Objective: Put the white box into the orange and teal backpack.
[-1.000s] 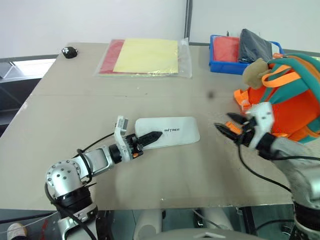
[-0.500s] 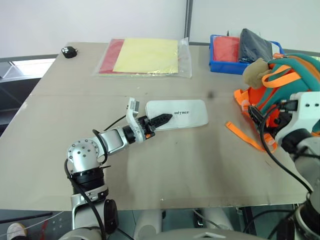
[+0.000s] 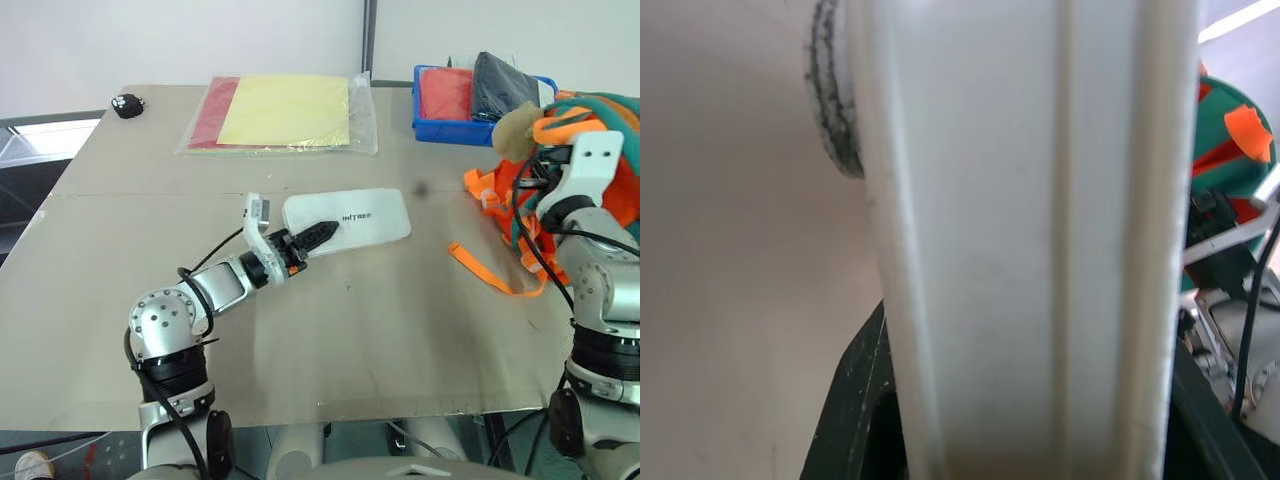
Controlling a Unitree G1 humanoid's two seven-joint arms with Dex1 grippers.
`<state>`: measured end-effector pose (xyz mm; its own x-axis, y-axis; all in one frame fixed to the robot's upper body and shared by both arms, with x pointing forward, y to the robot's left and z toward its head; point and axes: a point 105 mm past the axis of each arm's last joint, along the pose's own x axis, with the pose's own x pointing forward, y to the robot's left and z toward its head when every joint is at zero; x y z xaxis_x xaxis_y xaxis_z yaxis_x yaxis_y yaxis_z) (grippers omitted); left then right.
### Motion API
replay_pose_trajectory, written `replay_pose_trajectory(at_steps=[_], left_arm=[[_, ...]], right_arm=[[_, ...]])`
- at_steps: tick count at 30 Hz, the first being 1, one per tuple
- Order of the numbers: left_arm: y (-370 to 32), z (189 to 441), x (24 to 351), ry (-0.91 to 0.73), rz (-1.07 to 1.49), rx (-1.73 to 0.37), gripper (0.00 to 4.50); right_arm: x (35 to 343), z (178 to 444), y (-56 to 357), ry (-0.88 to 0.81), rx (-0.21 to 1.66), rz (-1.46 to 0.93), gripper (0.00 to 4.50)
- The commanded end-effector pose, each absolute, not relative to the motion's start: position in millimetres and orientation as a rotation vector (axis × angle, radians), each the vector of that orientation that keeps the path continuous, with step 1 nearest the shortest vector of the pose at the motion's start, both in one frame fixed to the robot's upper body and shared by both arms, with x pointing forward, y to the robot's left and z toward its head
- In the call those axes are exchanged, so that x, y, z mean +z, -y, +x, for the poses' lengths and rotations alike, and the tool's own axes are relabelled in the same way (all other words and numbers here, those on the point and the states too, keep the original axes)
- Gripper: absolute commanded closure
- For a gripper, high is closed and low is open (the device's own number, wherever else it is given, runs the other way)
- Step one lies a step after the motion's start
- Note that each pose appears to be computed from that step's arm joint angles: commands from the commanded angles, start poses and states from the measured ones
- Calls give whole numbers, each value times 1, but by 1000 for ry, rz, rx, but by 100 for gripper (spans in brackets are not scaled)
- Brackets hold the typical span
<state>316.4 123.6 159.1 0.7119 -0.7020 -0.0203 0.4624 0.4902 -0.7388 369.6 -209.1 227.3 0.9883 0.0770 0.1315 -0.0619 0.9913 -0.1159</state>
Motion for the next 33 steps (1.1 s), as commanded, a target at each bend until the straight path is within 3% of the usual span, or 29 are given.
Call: replay_pose_trajectory(at_steps=[1, 8, 11, 17, 22, 33], left_arm=[[-140, 325, 200, -89, -789, -687, 340], [-179, 330, 224, 87, -762, -554, 340], [-197, 321, 230, 142, -690, -499, 340], [-222, 302, 246, 227, -619, -479, 340], [-240, 267, 267, 266, -441, -642, 340], [-199, 245, 274, 207, -166, -997, 340]], right_arm=[[274, 363, 172, 324, 286, -151, 449], [329, 327, 94, 529, 782, -102, 449], [334, 311, 79, 534, 937, -84, 449], [313, 290, 66, 425, 1134, -106, 449], [248, 290, 74, 194, 1206, -227, 449], [249, 297, 94, 172, 1189, -246, 449]])
